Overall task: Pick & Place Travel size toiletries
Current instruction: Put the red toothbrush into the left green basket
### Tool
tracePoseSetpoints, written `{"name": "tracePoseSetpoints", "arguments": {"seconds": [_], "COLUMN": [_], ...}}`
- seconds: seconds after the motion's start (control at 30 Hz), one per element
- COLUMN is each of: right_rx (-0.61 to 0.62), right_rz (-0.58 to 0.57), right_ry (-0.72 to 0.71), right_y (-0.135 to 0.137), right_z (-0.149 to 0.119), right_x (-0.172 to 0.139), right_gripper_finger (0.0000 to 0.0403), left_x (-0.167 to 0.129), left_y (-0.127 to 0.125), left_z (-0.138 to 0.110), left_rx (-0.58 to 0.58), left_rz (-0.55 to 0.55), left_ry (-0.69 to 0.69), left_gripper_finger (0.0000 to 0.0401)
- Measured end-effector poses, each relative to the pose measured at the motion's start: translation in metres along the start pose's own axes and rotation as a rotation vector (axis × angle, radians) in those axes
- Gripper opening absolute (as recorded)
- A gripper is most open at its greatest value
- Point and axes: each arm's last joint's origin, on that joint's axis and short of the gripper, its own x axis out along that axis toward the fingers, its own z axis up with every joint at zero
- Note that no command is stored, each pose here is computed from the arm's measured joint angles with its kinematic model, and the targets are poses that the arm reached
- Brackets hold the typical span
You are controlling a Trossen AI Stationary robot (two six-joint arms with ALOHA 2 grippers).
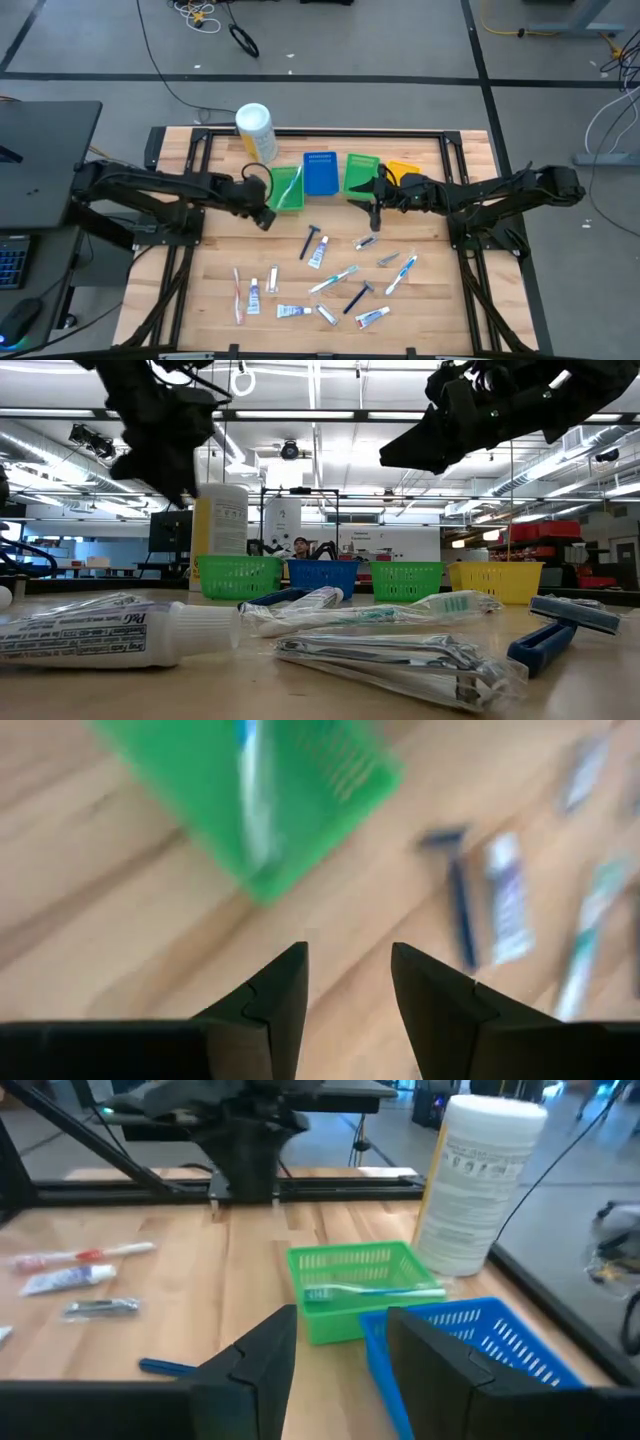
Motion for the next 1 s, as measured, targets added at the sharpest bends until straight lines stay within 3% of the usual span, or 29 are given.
{"name": "tracePoseSetpoints", "arguments": {"seconds": [0.23,0.57,0.77,1.0], "right_rx": [-0.077,-0.146,-0.134,-0.128], "right_rz": [-0.161,-0.245,-0.313,-0.351], "right_ry": [0.006,-0.056,-0.145,-0.142], "right_y": [-0.012,-0.033,-0.047,-0.057], "right_z": [0.0,0.007,0.015,0.014], "right_x": [0.0,0.0,-0.002,-0.003], "right_gripper_finger": [0.0167,0.0167,0.0167,0.0167], "left_x": [-0.004,0.022,0.022,0.022], "left_y": [-0.023,-0.049,-0.058,-0.064], "left_z": [-0.023,-0.079,-0.108,-0.13], "left_rx": [-0.132,-0.296,-0.397,-0.531], "left_rz": [0.123,0.274,0.335,0.389], "left_ry": [0.2,0.488,0.522,0.498], "left_gripper_finger": [0.0155,0.0155,0.0155,0.0155]}}
